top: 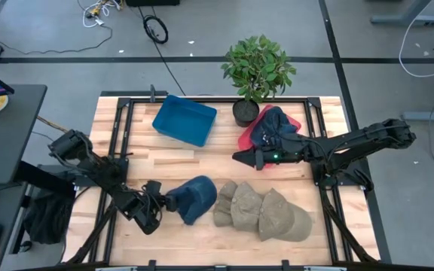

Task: Pick & Place hat
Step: Put the blue cap into the red bin

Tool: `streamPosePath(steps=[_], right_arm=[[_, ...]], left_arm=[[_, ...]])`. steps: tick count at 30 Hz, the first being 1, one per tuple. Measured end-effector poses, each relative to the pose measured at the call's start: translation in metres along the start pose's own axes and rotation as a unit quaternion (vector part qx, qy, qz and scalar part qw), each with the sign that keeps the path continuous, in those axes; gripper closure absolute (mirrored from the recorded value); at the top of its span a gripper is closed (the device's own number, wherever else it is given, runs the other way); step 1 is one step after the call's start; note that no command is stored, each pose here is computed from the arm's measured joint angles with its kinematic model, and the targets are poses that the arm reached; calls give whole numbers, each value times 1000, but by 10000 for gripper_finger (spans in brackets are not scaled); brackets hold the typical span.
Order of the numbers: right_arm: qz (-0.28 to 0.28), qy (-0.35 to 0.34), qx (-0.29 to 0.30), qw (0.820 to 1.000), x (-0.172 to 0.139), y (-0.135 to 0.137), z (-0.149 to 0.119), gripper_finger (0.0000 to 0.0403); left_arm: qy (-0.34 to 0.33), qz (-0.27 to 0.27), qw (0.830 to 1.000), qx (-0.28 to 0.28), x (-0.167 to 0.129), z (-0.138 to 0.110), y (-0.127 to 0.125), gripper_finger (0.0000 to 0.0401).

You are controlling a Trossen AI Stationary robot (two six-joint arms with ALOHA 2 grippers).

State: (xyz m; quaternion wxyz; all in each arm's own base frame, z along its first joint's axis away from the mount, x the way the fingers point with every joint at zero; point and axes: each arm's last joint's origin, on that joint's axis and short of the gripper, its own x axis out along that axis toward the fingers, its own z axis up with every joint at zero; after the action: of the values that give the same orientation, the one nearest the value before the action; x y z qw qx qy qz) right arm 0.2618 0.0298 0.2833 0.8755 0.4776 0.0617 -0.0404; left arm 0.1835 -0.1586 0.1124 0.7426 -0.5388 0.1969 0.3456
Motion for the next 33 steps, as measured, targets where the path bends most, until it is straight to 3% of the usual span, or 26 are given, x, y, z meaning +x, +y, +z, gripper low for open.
streamPosePath(steps=[12, 16, 22, 33], right_arm=[[19, 31, -47, 998, 0, 1, -2, 193], [25, 49, -60, 997, 0, 0, -4, 193], [43, 78, -60, 994, 0, 1, -5, 193], [44, 87, -56, 994, -1, 1, -6, 193]], left_arm=[[8, -44, 999, -30, -1, -4, -10, 388], [3, -73, 996, -55, -1, -6, -15, 395], [-63, -148, 982, -100, -9, -5, -35, 396], [-166, -213, 962, -51, -45, 19, -78, 398]])
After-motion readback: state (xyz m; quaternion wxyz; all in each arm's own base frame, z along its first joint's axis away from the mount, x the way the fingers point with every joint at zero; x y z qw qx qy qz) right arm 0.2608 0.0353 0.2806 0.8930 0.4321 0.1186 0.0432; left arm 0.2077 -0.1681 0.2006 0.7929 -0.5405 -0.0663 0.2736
